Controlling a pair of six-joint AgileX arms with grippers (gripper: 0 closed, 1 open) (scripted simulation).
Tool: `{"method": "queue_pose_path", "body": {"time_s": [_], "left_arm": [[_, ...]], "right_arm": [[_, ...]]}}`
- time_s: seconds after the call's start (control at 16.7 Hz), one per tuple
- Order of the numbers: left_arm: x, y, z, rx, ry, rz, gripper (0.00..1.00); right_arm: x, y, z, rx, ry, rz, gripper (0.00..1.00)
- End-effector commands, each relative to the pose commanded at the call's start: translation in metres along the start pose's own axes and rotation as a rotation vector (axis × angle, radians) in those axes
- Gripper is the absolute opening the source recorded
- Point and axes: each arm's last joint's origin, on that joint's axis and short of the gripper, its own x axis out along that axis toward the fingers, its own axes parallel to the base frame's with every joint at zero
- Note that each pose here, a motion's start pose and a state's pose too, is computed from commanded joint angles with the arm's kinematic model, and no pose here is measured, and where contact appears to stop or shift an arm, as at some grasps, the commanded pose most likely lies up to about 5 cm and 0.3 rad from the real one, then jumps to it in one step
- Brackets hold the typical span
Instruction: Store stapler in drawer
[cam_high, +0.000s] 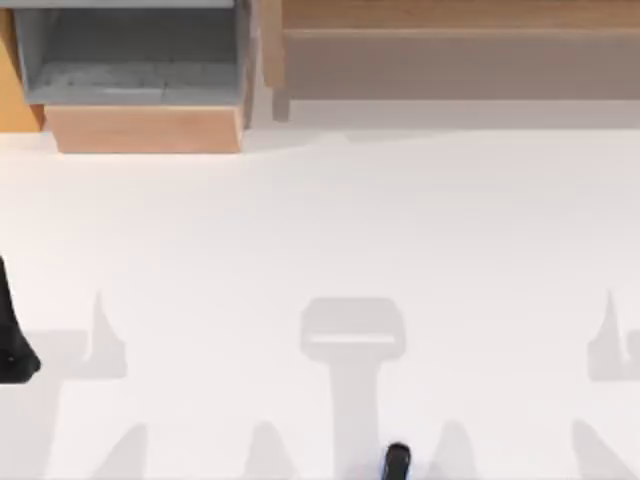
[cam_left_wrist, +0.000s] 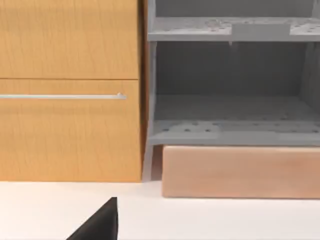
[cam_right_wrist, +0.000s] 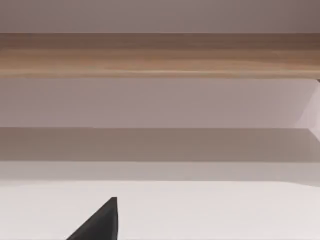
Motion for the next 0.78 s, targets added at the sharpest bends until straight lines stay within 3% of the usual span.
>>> {"method": "queue_pose_path", "body": {"time_s": [0.36, 0.78], "left_arm": [[0.004, 0.0, 0.011, 0.064, 0.01, -0.025, 1.0], [0.048, 0.008, 0.061, 0.382, 0.018, -0.071, 1.0]], "right_arm": [[0.0, 0.0, 0.0, 0.0, 0.0, 0.0, 1.0], [0.0, 0.0, 0.0, 0.0, 0.0, 0.0, 1.0]]}}
